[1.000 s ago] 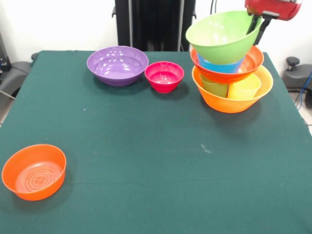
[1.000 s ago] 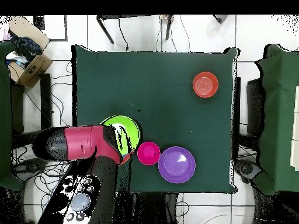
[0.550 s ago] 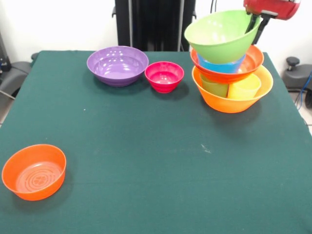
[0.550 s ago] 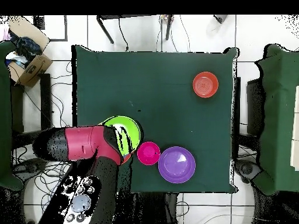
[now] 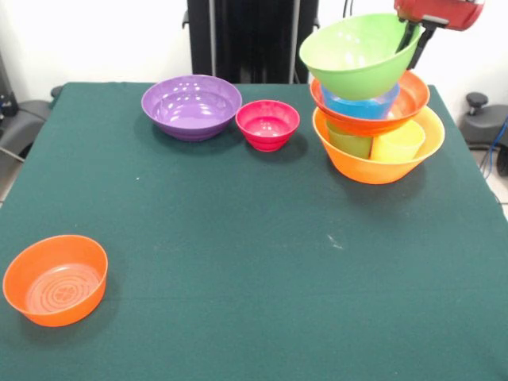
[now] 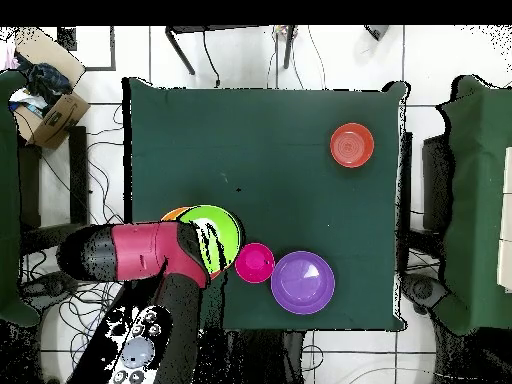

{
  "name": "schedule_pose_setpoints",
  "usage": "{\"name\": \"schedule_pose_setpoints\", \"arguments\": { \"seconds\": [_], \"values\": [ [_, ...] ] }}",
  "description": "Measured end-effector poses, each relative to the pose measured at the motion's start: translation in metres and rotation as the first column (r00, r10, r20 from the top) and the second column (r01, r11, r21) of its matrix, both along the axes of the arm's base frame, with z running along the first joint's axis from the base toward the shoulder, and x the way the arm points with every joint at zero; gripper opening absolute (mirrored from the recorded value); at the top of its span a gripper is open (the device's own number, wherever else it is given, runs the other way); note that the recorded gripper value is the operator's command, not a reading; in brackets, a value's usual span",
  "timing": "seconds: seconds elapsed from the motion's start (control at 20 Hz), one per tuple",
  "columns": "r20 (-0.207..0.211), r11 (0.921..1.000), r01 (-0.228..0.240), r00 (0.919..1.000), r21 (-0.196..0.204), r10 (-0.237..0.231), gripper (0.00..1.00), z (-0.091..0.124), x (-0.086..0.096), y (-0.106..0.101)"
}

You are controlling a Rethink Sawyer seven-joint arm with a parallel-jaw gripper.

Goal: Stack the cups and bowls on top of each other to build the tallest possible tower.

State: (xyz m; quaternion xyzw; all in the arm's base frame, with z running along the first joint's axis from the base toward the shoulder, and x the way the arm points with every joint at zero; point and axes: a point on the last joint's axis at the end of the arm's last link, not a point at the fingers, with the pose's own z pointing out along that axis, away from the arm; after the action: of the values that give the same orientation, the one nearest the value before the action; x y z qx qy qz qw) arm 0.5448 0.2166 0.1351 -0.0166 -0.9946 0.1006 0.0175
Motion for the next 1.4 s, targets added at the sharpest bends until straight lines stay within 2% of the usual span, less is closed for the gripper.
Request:
{"name": "schedule_pose_setpoints", "arguments": {
  "seconds": [0.2,0.85,1.4],
  "values": [
    [-0.018,1.0000,0.005,0.9998,0.000,-0.005,0.00,-0.001,-0.012,-0.002],
    [-0.034,1.0000,-0.004,0.9994,0.005,0.005,0.00,0.008,-0.036,0.005],
    [-0.035,0.9997,-0.025,0.9991,0.006,0.025,0.00,0.008,-0.042,0.016]
  ]
}}
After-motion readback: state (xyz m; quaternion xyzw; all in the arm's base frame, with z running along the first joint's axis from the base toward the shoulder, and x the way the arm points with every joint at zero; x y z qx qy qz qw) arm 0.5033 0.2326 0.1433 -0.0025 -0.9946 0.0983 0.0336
